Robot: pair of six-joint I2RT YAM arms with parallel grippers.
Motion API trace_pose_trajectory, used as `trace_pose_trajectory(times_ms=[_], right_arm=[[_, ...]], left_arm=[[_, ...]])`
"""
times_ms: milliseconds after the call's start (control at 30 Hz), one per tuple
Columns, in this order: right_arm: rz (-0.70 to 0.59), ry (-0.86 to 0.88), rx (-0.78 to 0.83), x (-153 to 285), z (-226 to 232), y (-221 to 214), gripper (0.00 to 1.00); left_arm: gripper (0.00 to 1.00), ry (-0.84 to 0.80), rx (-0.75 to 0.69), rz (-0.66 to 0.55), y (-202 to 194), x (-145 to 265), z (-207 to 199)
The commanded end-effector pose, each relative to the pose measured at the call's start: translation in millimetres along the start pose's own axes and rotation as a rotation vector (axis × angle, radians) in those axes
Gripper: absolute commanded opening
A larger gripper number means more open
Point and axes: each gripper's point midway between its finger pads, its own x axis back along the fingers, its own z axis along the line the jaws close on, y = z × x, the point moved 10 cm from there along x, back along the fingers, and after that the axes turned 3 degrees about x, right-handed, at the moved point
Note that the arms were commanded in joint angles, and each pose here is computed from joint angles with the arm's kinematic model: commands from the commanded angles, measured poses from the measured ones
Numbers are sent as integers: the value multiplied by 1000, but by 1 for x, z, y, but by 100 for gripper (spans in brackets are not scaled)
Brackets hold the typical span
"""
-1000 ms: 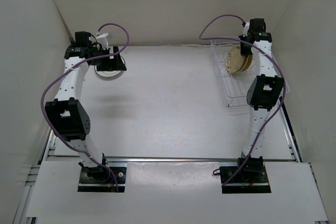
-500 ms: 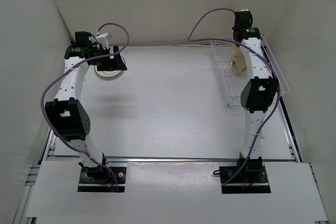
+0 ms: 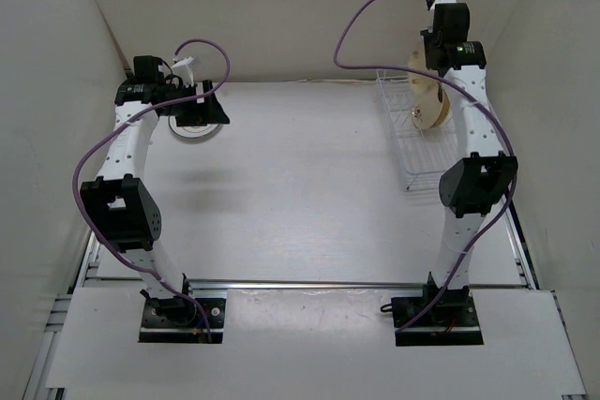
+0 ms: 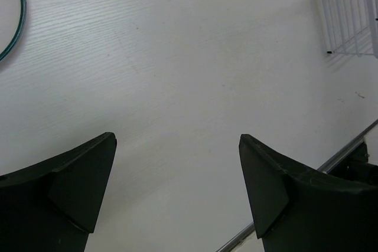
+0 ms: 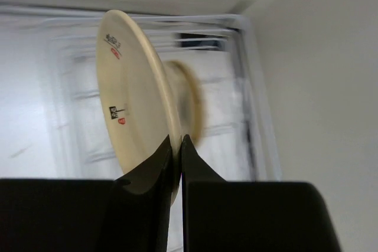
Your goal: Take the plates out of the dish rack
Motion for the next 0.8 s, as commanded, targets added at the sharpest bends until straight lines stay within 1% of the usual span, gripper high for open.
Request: trace_pose_trajectory(times_ms=[0,33,100,167,200,267,300,367,400,467,500,533,567,600,633,667,767], right_arm=[[-102,604,-83,53,32,12,0],[-107,732,-113,59,36,9,0],[-81,1022,-160,72,54,-6,0],[-11,1251,-259,80,69,-14,0],[44,1416,-287,89,86,-23,0],[106,1537,-305,98,100,-35,0],[167,1600,-314,100,115,-47,0],[205,1703,-324,105,127,-54,0],[222,1723,-308,111,136,-55,0],[261,1741,-302,105,151,-59,0],[271,1757,-287,106,160,-59,0],[255,1764,-274,107,164,-54,0],[275,1777,-264,103,175,-56,0],[270,1777,-263,101,176,-54,0],[245,1773,-240,102,181,-48,0],[256,1773,-243,95,186,-50,0],[276,1774,-219,94,204,-51,0]], left_arm=[[96,-88,-51,-81,16,20,-23],[96,-129,-37,-70,15,17,-23],[98,-159,-31,-59,14,14,-23],[99,-171,-17,-62,17,12,-23],[99,-177,-15,-47,15,6,-23],[99,-233,2,-34,14,5,-31],[99,-254,17,-24,12,0,-29],[99,-299,48,-4,10,-6,-33],[99,-337,54,10,9,-11,-36],[99,-375,91,47,4,-21,-35],[99,-412,95,53,5,-21,-41],[99,-423,114,65,4,-29,-36],[99,-441,119,76,3,-30,-41],[99,-449,155,93,1,-36,-38],[99,-467,151,96,1,-37,-42],[99,-479,160,106,0,-40,-40],[99,-491,192,123,-1,-47,-37]])
